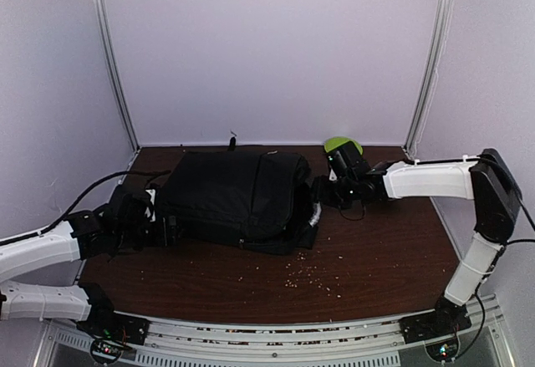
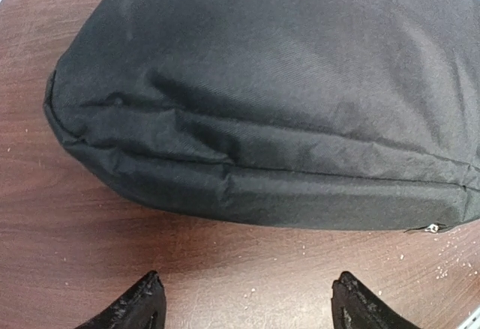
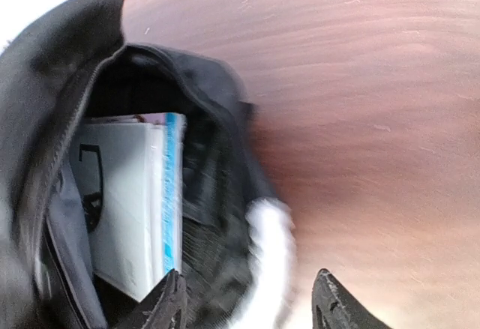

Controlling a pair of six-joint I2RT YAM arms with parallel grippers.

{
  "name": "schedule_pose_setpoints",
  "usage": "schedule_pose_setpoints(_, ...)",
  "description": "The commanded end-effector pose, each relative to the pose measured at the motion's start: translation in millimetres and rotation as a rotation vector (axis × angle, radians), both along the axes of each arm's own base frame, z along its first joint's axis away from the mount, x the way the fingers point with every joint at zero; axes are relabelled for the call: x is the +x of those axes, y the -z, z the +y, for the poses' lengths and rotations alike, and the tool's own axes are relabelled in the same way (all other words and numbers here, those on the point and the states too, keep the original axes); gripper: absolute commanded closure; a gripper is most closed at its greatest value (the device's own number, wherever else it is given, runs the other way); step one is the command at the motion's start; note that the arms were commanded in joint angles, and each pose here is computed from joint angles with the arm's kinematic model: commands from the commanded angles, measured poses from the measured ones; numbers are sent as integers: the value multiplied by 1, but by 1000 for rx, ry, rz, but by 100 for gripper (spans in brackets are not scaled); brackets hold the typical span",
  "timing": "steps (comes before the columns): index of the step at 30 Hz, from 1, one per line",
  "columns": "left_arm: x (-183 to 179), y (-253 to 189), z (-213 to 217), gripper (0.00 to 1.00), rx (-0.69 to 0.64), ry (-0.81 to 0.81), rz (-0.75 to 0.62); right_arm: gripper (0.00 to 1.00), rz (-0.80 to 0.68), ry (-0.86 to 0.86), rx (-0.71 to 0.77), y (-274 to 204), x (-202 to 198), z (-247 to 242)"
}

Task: Pack the student bag
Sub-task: Adjust the student bag at the center of the board, then zip the student bag at the center of the board.

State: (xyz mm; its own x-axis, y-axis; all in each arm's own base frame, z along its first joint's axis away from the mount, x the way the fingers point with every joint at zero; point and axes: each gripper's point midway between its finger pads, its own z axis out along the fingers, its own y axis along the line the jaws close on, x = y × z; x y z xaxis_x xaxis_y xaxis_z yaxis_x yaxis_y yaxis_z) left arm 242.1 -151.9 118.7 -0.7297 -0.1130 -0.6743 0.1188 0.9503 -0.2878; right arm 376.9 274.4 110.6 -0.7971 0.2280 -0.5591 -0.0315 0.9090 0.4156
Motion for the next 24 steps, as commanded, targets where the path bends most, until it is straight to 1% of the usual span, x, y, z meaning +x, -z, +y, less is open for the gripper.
schedule_pose_setpoints(1,18,-29,-15,23,-31,38,-83,43,-126,124,25,-26,-27,-38)
schedule_pose_setpoints(4,21,-31,-17,23,-16,46,-81,43,-251,143,93,-41,-59,-45)
schedule_pose_setpoints(5,22,-31,-17,23,-11,45,-79,44,-299,124,122,-48,-70,-40)
schedule_pose_setpoints(6,22,-30,-17,23,-8,41,-78,45,-337,100,142,-55,-82,-33)
schedule_pose_setpoints(8,24,-31,-15,23,-6,22,-79,47,-379,-14,186,-70,-109,1)
schedule_pose_setpoints(11,28,-33,-17,23,-15,14,-79,49,-369,-190,250,-81,-139,62)
schedule_pose_setpoints(13,31,-36,-20,23,-19,14,-84,50,-353,-287,265,-79,-154,103)
schedule_pose_setpoints(16,36,-44,-24,26,-25,15,-97,52,-305,-382,258,-59,-168,155)
schedule_pose_setpoints(19,41,-49,-24,29,-23,8,-112,52,-254,-397,268,-35,-169,189)
schedule_pose_setpoints(22,46,-46,-21,34,-29,-8,-103,53,-191,-354,287,-12,-163,207)
schedule_pose_setpoints(24,49,-41,-19,37,-40,-19,-84,52,-155,-322,271,-1,-158,214)
